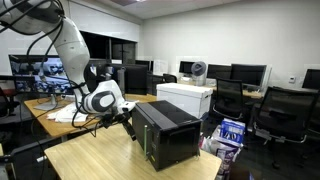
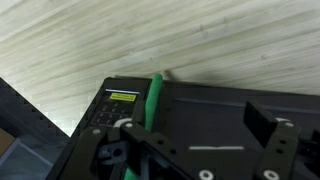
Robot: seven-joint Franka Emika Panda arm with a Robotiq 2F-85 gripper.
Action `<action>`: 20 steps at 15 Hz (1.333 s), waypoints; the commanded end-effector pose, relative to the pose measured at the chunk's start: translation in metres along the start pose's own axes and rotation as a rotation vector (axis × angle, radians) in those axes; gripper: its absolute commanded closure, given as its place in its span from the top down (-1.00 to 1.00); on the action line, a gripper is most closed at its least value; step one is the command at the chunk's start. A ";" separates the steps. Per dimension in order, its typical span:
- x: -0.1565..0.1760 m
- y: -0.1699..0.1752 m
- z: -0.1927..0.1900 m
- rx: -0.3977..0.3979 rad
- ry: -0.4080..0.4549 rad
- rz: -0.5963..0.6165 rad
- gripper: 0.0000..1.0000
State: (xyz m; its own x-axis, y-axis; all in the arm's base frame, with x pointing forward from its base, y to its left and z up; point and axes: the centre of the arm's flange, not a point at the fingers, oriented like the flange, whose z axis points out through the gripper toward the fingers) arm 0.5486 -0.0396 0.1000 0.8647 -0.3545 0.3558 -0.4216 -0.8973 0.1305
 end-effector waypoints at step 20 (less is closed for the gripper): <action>0.013 0.020 0.047 -0.051 0.198 -0.024 -0.65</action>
State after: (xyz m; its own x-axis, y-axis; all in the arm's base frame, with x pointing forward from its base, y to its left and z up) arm 0.5720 -0.0860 0.0656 0.7978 -0.3308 0.5041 -0.4671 -0.8678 0.1696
